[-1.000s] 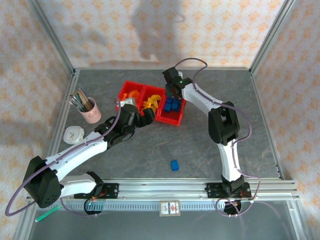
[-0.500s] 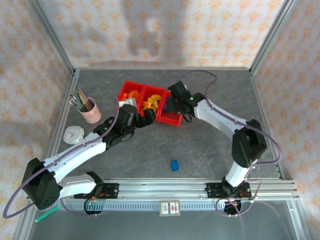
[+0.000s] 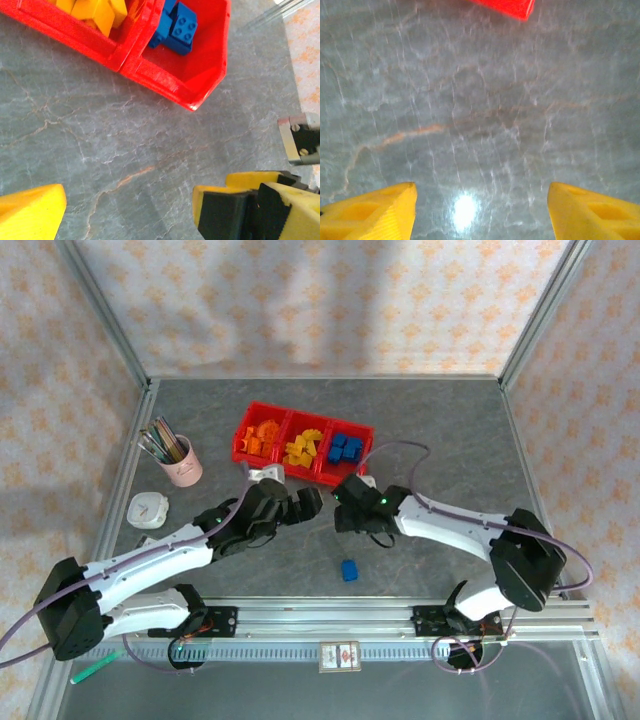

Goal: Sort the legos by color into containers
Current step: Pick up the lego from the bottom-center of the table.

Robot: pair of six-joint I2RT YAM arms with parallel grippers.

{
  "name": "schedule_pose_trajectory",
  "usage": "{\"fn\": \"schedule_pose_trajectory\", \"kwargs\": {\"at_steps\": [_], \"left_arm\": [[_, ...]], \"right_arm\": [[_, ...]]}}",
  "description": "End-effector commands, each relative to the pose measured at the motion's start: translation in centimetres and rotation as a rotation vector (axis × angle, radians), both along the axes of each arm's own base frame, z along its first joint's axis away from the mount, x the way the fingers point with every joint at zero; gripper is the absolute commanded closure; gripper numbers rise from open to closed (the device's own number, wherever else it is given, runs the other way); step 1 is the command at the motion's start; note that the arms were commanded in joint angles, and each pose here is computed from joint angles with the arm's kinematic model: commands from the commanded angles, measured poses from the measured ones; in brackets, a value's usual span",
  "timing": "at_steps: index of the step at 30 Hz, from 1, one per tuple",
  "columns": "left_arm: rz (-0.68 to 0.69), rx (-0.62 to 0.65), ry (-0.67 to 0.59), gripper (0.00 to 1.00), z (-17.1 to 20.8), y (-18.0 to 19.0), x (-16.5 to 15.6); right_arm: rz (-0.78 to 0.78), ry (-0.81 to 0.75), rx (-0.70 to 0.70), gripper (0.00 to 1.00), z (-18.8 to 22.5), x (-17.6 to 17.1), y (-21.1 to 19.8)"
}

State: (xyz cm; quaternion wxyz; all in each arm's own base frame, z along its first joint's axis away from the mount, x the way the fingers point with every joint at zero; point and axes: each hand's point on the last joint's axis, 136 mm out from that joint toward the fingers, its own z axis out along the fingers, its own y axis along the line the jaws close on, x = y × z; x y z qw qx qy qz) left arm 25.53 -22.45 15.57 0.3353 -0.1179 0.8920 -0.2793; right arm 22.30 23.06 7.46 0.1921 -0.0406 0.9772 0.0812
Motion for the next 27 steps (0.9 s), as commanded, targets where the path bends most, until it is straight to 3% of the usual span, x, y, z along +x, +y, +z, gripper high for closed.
{"fn": "schedule_pose_trajectory", "kwargs": {"at_steps": [1,8,16,21,27], "left_arm": [[0.049,-0.009,0.002,0.01,-0.2,0.8,-0.6],[0.081,0.004,0.015,0.01,-1.1,2.0,-1.3],[0.112,0.019,0.017,0.01,-1.5,3.1,-1.7],[0.123,0.023,0.026,0.01,-1.9,3.5,-2.0],[0.126,0.019,0.031,0.01,-2.1,3.7,-2.1]], "right_arm": [[-0.063,0.001,0.028,0.29,-0.4,-1.4,0.0],[-0.065,0.051,0.034,0.24,-2.8,-4.7,0.6],[-0.028,0.083,0.025,0.24,-4.2,-6.8,2.2],[-0.019,0.101,-0.015,0.30,-5.2,-7.9,2.2],[-0.012,0.110,-0.038,0.44,-5.7,-8.5,2.0]]}}
